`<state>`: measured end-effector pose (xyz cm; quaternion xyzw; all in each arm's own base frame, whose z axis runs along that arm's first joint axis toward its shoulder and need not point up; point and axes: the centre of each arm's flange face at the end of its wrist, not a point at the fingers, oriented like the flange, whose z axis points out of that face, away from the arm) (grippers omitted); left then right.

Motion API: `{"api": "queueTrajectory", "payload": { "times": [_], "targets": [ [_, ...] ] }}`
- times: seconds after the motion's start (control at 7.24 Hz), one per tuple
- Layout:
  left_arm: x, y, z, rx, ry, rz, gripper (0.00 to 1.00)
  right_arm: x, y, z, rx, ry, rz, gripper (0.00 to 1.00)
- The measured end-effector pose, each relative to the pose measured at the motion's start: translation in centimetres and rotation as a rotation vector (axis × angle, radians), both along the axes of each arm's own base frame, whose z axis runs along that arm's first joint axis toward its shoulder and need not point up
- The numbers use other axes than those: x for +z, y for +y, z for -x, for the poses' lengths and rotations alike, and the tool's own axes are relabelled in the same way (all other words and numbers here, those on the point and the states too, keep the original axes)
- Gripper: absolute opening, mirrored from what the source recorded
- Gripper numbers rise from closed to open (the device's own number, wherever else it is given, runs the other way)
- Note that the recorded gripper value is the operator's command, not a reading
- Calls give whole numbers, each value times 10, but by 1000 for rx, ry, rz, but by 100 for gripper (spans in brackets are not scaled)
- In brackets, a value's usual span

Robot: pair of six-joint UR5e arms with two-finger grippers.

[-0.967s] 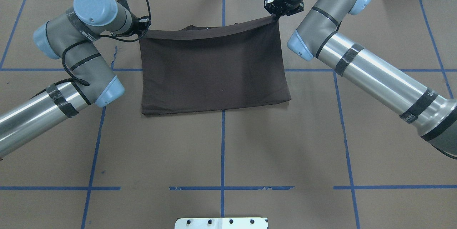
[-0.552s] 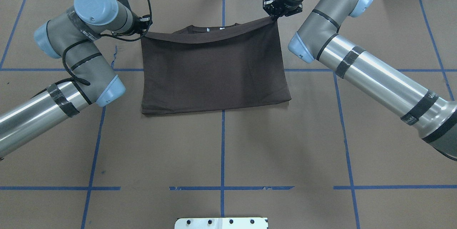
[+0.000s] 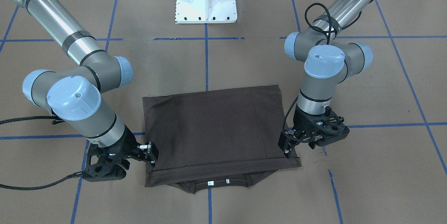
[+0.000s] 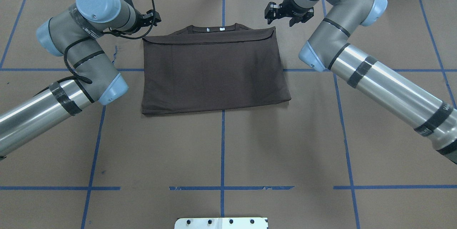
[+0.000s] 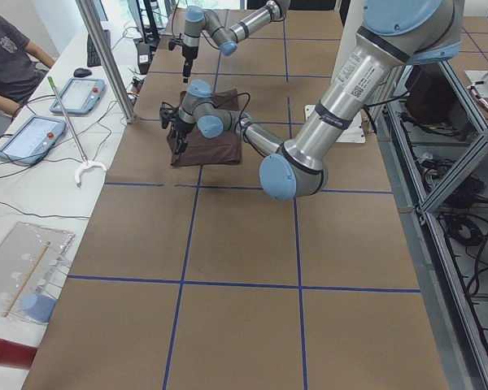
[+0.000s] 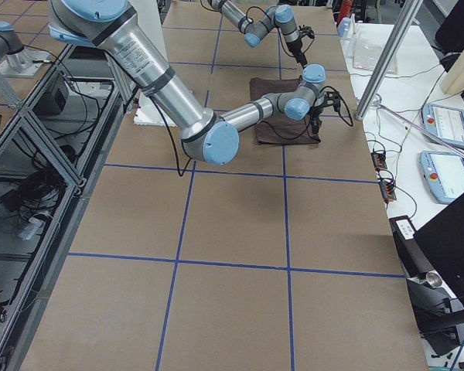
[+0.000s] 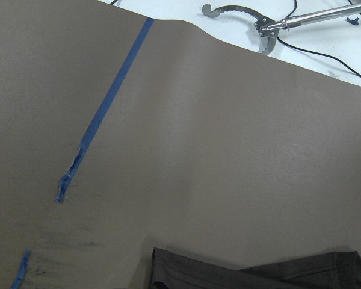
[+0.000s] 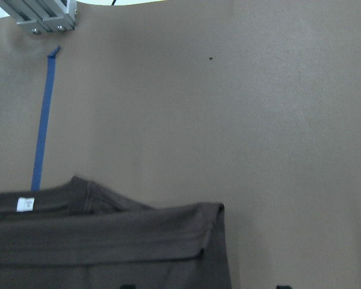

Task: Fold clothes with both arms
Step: 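Move the right gripper to the folded shirt's corner nearest it and grasp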

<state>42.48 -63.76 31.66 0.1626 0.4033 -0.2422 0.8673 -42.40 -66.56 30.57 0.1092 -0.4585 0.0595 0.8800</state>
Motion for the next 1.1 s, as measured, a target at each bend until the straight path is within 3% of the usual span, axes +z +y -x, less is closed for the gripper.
{"api": "queueTrajectory", "payload": {
  "times": [0.41, 0.55, 0.83, 0.97, 1.1],
  "targets": [
    [-30, 10, 5, 0, 40, -28, 100, 52, 121, 2, -46, -46, 93, 100],
    [-38, 13, 8, -2, 53, -35, 100, 63, 151, 6, -64, -46, 107, 100],
    [-42, 16, 10, -5, 62, -40, 100, 64, 182, 23, -97, -49, 125, 99],
    [-42, 17, 11, -5, 62, -40, 100, 65, 185, 30, -102, -45, 129, 93],
    [-41, 17, 11, -6, 62, -39, 100, 64, 183, 36, -99, -40, 129, 66]
  ]
}}
